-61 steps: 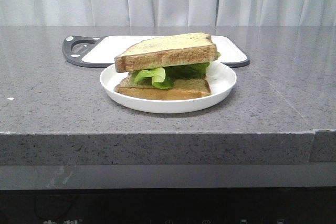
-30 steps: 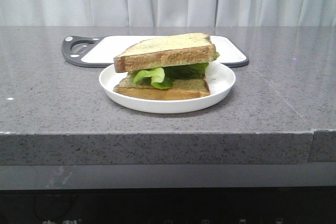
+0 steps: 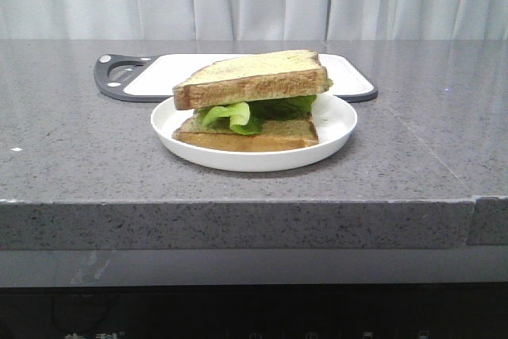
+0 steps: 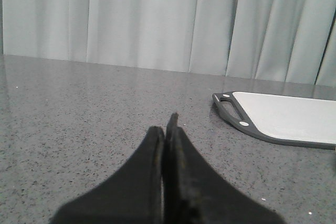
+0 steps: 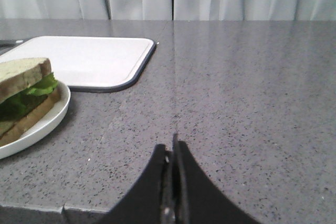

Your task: Left arm grabs bread, right arm adds lettuce

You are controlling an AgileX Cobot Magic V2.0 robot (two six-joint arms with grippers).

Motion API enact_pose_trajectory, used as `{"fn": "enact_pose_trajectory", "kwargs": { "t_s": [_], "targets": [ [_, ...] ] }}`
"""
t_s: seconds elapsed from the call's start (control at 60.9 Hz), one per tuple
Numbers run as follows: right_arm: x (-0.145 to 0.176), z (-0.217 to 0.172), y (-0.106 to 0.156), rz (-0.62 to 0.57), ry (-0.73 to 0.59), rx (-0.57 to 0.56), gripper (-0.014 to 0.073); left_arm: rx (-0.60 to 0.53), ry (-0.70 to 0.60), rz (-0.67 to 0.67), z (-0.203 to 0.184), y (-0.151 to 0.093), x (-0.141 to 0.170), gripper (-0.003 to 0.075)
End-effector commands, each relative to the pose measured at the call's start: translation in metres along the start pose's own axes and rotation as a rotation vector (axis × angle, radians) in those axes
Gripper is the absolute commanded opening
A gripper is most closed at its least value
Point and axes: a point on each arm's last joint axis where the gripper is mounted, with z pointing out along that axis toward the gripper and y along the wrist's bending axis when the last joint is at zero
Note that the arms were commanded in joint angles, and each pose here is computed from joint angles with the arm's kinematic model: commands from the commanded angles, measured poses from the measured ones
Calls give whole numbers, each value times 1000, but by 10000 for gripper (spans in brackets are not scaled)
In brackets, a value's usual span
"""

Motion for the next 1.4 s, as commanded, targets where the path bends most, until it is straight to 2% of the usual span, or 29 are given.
{"fn": "enact_pose_trajectory", "kwargs": {
  "t_s": [0.0, 0.197, 0.23, 0.411, 0.805, 0.871, 1.38],
  "targets": [
    [-10, -3, -2, 30, -148, 21, -118, 5, -100, -7, -2, 0, -8, -20],
    [19, 2, -8, 38, -208, 38, -118, 5, -100, -7, -2, 0, -8, -20],
    [20, 2, -7, 37, -182, 35, -118, 5, -100, -7, -2, 0, -8, -20],
    [21, 2, -6, -27, -171, 24, -118, 5, -100, -7, -2, 0, -8, -20],
    [18, 2, -4, -15, -198, -16, -118, 5, -100, -7, -2, 0, -8, -20],
    [19, 2, -4, 15, -192, -18, -118, 5, -100, -7, -2, 0, -8, -20],
    [18, 2, -6, 9, -199, 18, -118, 5, -100, -7, -2, 0, -8, -20]
  ]
}}
